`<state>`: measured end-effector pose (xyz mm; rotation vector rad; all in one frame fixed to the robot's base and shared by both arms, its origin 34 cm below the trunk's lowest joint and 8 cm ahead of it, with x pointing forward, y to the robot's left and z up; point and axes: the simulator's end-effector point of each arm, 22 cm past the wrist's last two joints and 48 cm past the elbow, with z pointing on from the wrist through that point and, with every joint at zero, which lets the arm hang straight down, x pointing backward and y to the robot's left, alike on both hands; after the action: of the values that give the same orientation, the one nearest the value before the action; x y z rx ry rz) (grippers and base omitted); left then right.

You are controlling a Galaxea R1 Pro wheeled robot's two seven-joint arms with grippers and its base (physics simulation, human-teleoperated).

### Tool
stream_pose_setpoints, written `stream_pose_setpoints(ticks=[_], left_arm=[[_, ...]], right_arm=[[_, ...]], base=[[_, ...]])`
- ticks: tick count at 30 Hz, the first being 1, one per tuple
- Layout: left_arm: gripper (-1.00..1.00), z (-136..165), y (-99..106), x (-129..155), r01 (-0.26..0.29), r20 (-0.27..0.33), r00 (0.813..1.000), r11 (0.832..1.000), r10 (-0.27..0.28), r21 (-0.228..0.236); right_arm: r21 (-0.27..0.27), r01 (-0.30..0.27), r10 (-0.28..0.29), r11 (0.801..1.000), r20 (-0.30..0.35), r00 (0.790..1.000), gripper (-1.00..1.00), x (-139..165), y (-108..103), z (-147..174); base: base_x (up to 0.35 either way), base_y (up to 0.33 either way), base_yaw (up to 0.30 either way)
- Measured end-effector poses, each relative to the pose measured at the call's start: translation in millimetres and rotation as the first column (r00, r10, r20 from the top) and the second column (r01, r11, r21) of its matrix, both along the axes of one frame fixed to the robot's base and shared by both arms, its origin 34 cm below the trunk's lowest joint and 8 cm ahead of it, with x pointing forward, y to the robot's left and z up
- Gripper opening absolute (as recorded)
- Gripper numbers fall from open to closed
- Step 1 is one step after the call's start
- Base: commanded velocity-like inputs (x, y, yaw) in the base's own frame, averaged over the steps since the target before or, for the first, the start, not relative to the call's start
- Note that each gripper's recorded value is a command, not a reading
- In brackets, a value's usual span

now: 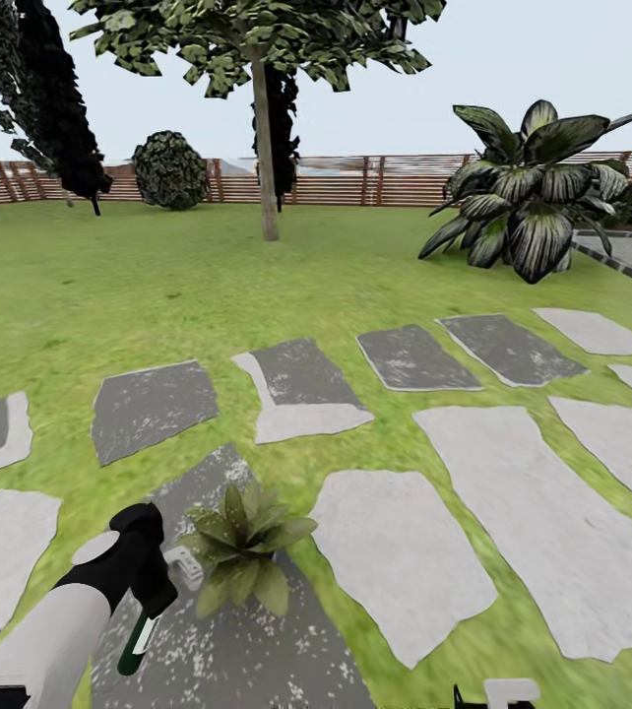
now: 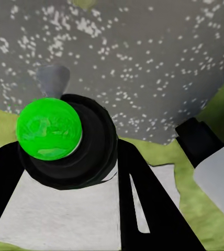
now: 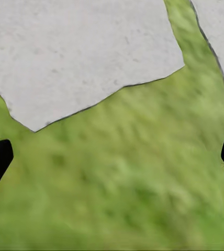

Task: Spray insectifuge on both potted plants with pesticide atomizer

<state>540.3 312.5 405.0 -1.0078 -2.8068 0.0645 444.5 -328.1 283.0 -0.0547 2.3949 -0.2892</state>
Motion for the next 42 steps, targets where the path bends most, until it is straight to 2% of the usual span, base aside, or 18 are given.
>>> stream_pose_setpoints(ticks=[15,17,21,29,38,42], left_arm=[[-1.0,-2,1,-4,-0.002,-0.011,1.0,1.0,0.002,0.0],[-1.0,-3,5,-4,-0.001,-0.008,1.0,1.0,0.001,0.011],[-1.0,-5,12,0,-0.001,0.014,1.0,0.999,0.0,0.04],[-1.0,-11,7,-7,0.004,-0.004,1.0,0.999,-0.004,0.034],[-1.0,-12,11,-7,0.005,0.004,1.0,0.999,-0.006,0.049],[-1.0,-17,15,-15,0.002,-0.019,1.0,0.999,-0.001,0.054]], right_arm=[[0.0,0.0,0.0,1.0,0.001,1.0,1.0,0,0,0],[0.0,0.0,0.0,1.0,0.0,1.0,1.0,0,0,0],[0.0,0.0,0.0,1.0,0.0,1.0,1.0,0,0,0],[0.0,-0.001,0.001,1.0,0.0,1.0,1.0,0,-1,0],[0.0,-0.001,0.001,1.0,0.0,1.0,1.0,0,-1,0],[0.0,-0.001,0.001,1.0,0.0,1.0,1.0,0,-1,0]], base=[[-0.04,-0.21,0.275],[0.0,-0.013,0.241],[0.0,-0.002,0.051],[0.006,-0.001,0.001],[0.149,-0.137,0.0],[0.01,-0.01,0.119]])
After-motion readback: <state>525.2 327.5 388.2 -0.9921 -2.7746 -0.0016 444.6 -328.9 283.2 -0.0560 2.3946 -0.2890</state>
